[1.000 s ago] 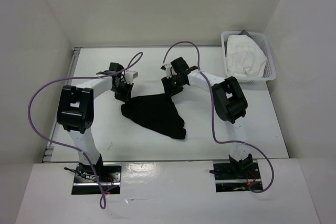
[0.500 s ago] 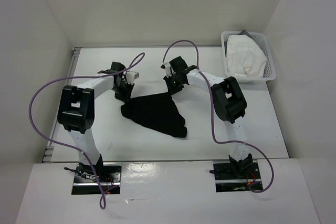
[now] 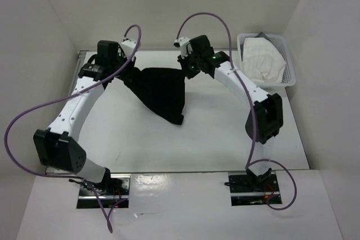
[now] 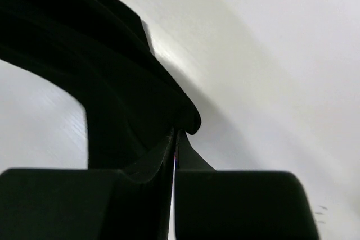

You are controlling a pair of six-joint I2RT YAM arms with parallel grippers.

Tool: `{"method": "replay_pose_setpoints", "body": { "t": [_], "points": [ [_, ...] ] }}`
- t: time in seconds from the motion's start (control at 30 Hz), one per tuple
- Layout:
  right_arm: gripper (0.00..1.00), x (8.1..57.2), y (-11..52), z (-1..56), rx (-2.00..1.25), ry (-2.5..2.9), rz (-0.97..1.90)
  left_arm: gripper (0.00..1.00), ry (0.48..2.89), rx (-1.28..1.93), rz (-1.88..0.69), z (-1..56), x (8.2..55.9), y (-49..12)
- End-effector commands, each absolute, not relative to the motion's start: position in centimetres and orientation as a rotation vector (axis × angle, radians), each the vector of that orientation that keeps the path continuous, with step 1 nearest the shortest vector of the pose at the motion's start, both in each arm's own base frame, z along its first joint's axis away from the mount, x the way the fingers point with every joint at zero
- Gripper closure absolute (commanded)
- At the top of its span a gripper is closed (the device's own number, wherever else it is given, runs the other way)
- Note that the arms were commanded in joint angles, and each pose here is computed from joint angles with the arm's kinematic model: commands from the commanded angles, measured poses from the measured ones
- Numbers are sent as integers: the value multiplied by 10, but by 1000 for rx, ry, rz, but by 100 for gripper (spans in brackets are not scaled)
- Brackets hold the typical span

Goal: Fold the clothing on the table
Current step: Flatten the skirt out

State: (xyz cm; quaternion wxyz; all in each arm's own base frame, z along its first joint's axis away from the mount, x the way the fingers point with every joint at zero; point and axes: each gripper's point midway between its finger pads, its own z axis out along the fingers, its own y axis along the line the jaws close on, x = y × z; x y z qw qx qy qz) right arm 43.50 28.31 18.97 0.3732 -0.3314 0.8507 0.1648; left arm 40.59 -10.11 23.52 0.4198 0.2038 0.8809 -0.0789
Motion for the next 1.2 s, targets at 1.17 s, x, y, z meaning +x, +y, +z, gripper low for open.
{"method": "replay_pose_setpoints", "body": {
  "t": [1.17],
  "points": [
    [100,341,265,311,-1028,1877,579,99,2006,734,-500,265,267,-108]
  ]
}}
